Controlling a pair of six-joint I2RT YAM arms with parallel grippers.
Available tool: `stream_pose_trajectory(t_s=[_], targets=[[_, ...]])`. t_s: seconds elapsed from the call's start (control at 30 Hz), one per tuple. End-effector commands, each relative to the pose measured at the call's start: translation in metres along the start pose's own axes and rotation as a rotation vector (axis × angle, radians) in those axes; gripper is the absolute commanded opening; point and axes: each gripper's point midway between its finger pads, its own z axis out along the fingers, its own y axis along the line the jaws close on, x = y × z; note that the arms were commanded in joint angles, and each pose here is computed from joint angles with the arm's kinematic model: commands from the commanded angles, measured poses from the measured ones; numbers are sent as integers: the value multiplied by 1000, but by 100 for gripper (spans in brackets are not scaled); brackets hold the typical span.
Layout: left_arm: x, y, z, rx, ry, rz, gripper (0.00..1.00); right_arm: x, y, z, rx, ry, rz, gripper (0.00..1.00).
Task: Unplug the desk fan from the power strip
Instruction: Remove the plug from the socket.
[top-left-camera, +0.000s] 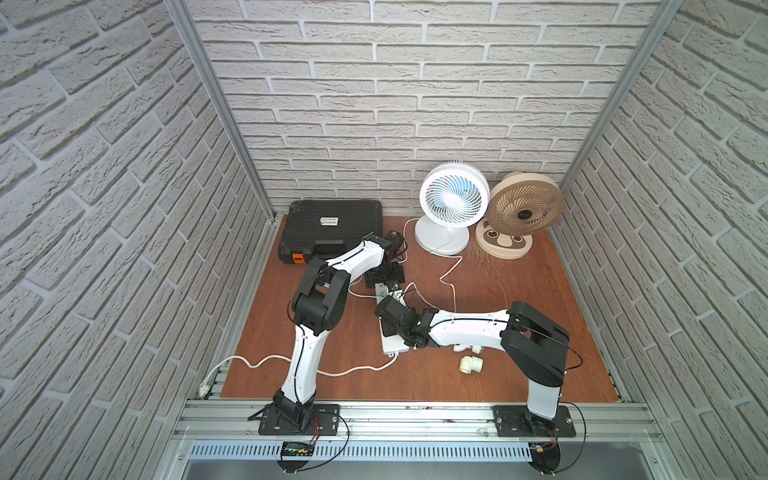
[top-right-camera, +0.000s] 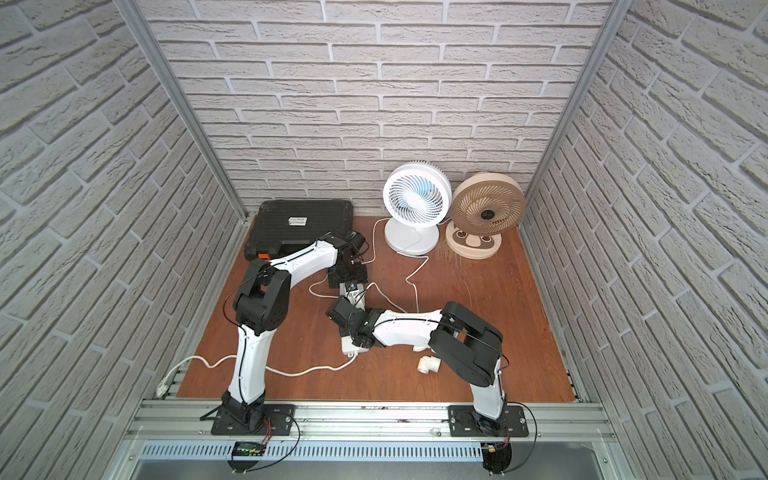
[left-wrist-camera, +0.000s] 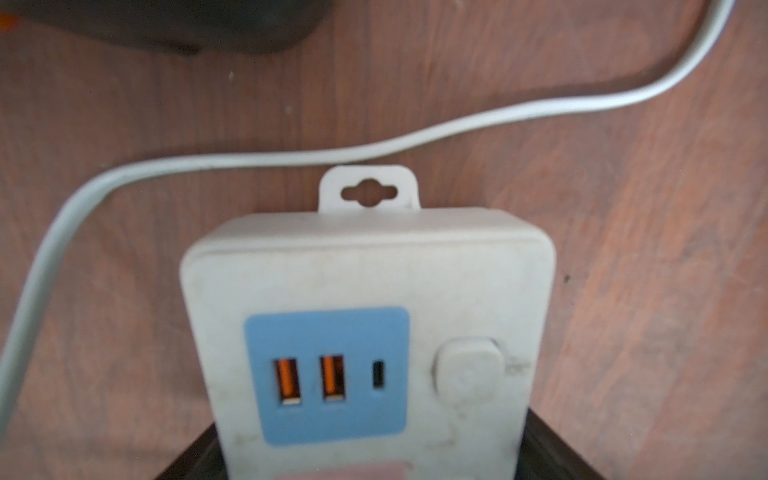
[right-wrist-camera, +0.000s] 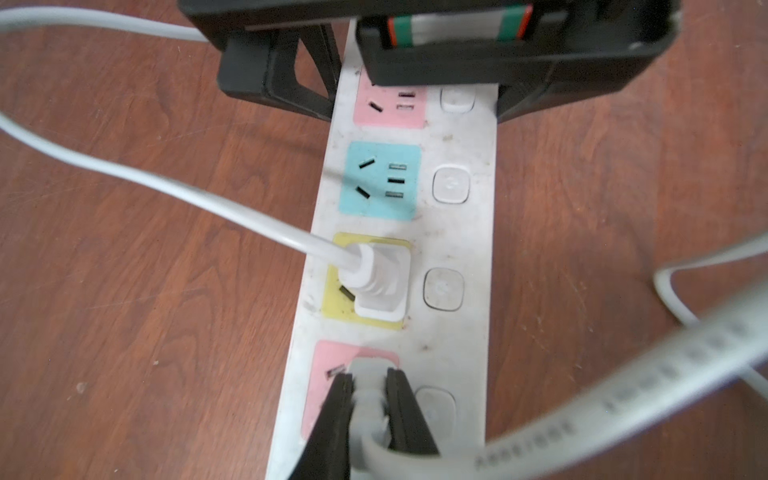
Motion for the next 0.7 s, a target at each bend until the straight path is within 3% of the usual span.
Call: stream_pose_trajectory(t_s=[0.0,0.2,0.53,0.67], targets=[[35,18,53,-57,135,10,0,14,2,5,-44,60,29,3],[34,18,53,-56,135,11,0,11,1,4,-10,48,-12,3],[33,15,55,-49,143,10,0,-1,12,-11,146,-42,-231,3],[34,14,54,-46,142,11,0,-5,17,-14,153,-59,-255,3]])
